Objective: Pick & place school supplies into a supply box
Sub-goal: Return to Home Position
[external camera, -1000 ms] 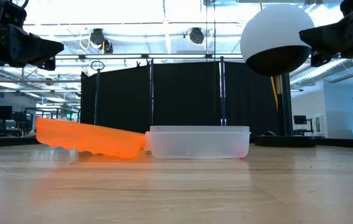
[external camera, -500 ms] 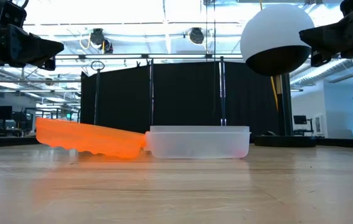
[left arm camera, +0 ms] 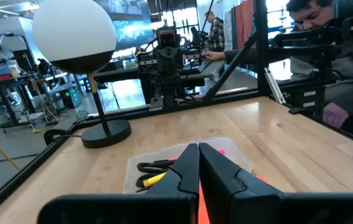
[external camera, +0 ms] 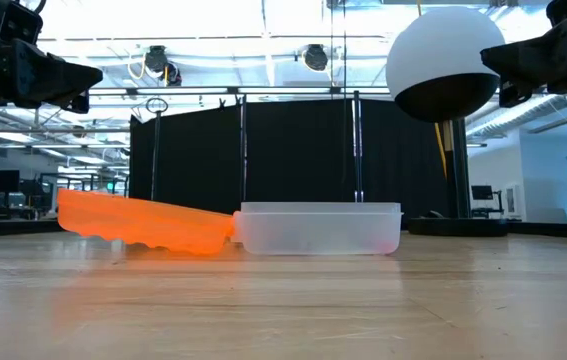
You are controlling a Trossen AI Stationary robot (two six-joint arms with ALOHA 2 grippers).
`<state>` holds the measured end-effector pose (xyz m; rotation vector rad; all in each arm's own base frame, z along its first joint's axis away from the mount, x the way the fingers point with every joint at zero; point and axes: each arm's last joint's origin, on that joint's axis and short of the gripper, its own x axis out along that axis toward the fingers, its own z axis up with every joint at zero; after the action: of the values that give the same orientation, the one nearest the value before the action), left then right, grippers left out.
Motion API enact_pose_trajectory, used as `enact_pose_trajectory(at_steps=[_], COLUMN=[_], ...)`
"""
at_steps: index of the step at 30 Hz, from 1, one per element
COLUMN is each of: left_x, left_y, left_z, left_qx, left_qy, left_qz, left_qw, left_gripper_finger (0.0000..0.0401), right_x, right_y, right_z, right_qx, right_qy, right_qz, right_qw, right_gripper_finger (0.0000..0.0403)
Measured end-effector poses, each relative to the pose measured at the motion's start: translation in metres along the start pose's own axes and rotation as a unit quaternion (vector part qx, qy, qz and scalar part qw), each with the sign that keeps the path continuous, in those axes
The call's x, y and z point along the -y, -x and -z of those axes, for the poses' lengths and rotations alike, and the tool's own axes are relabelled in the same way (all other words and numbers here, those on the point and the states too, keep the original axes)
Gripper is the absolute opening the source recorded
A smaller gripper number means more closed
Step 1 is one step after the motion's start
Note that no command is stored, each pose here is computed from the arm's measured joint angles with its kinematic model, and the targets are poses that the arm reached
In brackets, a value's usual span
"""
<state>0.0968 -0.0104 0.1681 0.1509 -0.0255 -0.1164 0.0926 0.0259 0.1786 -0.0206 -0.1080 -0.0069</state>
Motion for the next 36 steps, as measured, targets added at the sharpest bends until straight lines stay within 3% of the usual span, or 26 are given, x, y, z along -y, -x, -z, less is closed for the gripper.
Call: enact_pose_trajectory(at_steps=[36], left_x=[0.0000], left_y=[0.0000], left_z=[0.0001], left_qx=[0.000], left_qy=[0.000], left_qz=[0.000], left_qw=[1.000], left_gripper_finger=[0.0019], right_x=[0.0000], right_y=[0.0000], right_z=[0.0000], right_qx=[0.000], right_qy=[0.000], right_qz=[0.000], right_qw=[1.000], right_gripper_finger=[0.0000])
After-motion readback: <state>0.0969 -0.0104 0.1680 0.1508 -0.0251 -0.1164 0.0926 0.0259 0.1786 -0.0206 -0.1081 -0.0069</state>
